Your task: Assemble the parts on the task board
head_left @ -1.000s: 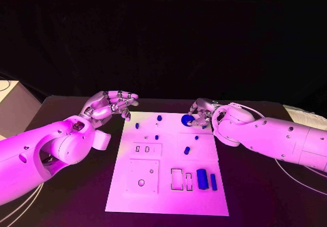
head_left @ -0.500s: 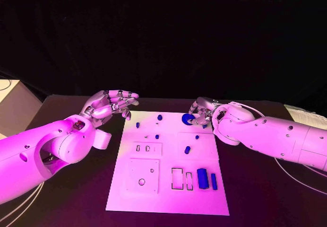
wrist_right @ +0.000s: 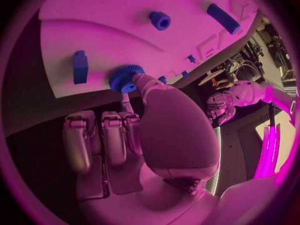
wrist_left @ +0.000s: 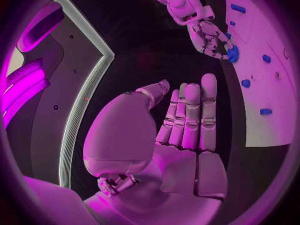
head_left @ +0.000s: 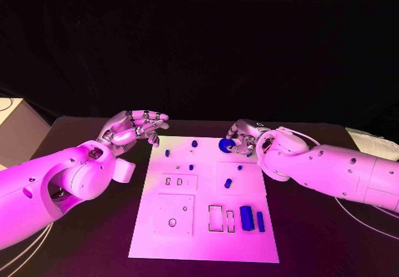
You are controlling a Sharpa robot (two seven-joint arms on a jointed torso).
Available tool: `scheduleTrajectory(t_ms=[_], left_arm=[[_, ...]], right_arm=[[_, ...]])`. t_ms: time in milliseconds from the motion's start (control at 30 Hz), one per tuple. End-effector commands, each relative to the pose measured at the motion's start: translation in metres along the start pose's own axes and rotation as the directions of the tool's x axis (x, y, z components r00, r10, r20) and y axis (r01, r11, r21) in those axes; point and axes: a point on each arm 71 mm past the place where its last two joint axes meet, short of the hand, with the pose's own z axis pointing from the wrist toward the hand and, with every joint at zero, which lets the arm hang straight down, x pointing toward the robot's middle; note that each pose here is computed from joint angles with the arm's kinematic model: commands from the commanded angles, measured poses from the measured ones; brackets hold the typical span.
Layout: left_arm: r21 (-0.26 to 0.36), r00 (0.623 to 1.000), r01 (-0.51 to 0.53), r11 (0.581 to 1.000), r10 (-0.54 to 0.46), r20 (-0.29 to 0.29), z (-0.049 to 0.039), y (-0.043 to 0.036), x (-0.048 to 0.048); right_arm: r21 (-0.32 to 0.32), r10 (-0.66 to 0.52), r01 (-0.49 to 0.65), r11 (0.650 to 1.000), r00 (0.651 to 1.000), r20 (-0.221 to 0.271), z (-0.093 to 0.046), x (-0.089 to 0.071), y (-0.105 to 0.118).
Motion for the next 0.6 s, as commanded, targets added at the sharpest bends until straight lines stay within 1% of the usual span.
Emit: scheduleTrajectory(t_ms=[33, 100, 267, 400, 600], left_arm=[[0.007, 1.0, 0.005, 1.0, -0.004, -0.02, 0.0004, -0.0011, 0.0026], [0.007, 1.0, 0.005, 1.0, -0.005, -0.021, 0.0005, -0.0011, 0.0027], [0.007, 1.0, 0.005, 1.0, -0.005, -0.021, 0.0005, -0.0012, 0.0029], [0.007, 1.0, 0.005, 1.0, -0.005, -0.021, 0.0003, -0.0013, 0.003], [0.008, 1.0, 0.005, 1.0, -0.004, -0.024, 0.0003, -0.0015, 0.0037]], right_arm=[[-0.089, -0.069, 0.08, 0.993, 0.99, 0.12, -0.004, -0.006, 0.013], [-0.113, -0.081, 0.098, 0.989, 0.986, 0.147, -0.007, -0.007, 0.02], [-0.166, -0.096, 0.127, 0.978, 0.978, 0.184, -0.012, -0.006, 0.037], [-0.204, -0.096, 0.135, 0.97, 0.977, 0.191, -0.015, -0.003, 0.052], [-0.257, -0.102, 0.149, 0.955, 0.977, 0.188, -0.015, 0.007, 0.077]])
